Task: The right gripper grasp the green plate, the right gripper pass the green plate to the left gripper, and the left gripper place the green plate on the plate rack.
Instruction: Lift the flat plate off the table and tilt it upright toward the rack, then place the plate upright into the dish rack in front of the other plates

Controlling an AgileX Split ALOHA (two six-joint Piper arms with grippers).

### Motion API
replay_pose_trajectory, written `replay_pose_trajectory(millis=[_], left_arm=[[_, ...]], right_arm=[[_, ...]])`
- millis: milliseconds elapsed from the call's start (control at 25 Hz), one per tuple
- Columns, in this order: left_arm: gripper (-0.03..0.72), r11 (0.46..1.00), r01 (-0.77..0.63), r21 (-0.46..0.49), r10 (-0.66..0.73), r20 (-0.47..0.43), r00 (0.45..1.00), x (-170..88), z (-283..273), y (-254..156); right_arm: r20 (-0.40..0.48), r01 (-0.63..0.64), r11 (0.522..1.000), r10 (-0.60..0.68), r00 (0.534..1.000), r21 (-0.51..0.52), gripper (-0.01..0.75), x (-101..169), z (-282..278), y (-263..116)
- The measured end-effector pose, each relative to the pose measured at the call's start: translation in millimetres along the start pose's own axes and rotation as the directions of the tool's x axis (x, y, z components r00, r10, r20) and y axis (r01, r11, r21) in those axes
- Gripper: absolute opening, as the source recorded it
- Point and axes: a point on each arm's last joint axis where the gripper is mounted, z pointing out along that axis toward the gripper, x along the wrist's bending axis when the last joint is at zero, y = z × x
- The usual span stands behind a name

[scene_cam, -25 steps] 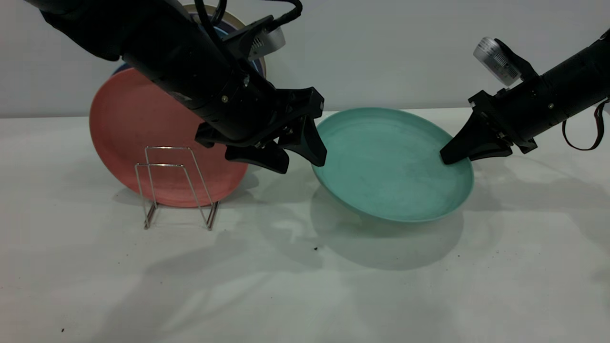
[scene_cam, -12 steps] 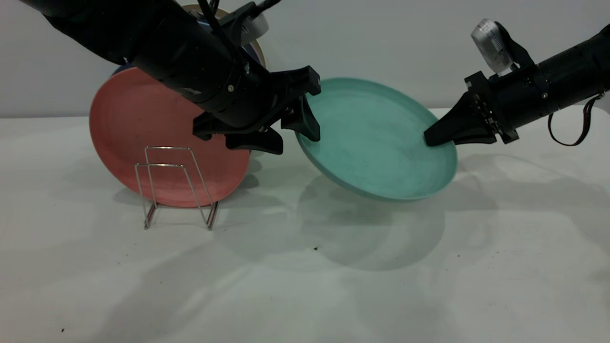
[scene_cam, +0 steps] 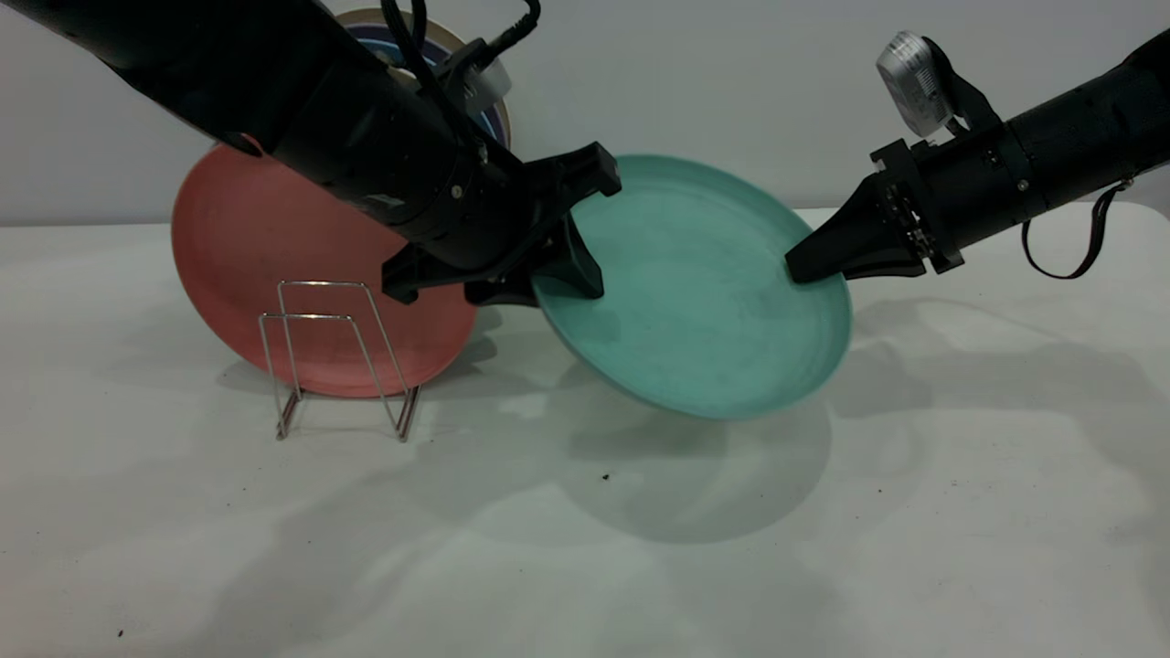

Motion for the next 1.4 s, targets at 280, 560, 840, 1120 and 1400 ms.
replay_pose_trajectory(millis=[280,560,840,1120,1400], left_arm=[[0.091,0.999,-0.041,0.0,0.041,0.013,0.999,-3,-1,1],[0.091,0.961,-0.269,-0.067,0.268,-0.024,0.963,-4,-13,12],[0.091,0.685,-0.705,-0.182,0.692,-0.139,0.709,-15,-66,45],[0.091,0.321,-0.923,-0.212,0.856,-0.352,0.378,-1,-152,86],[0.091,0.099,-0.983,-0.152,0.892,-0.425,0.155,34,-220,101]], right_arm=[[-0.003,-0.007,1.0,0.007,1.0,0.004,0.206,-2,-1,-1],[-0.027,0.046,0.992,-0.049,0.998,-0.116,0.572,32,-51,31],[0.09,0.192,0.972,-0.18,0.979,-0.139,0.568,104,-126,61],[0.294,0.255,0.965,-0.229,0.928,-0.053,0.439,201,-194,57],[0.341,0.202,0.979,-0.194,0.92,0.011,0.38,251,-209,-15]])
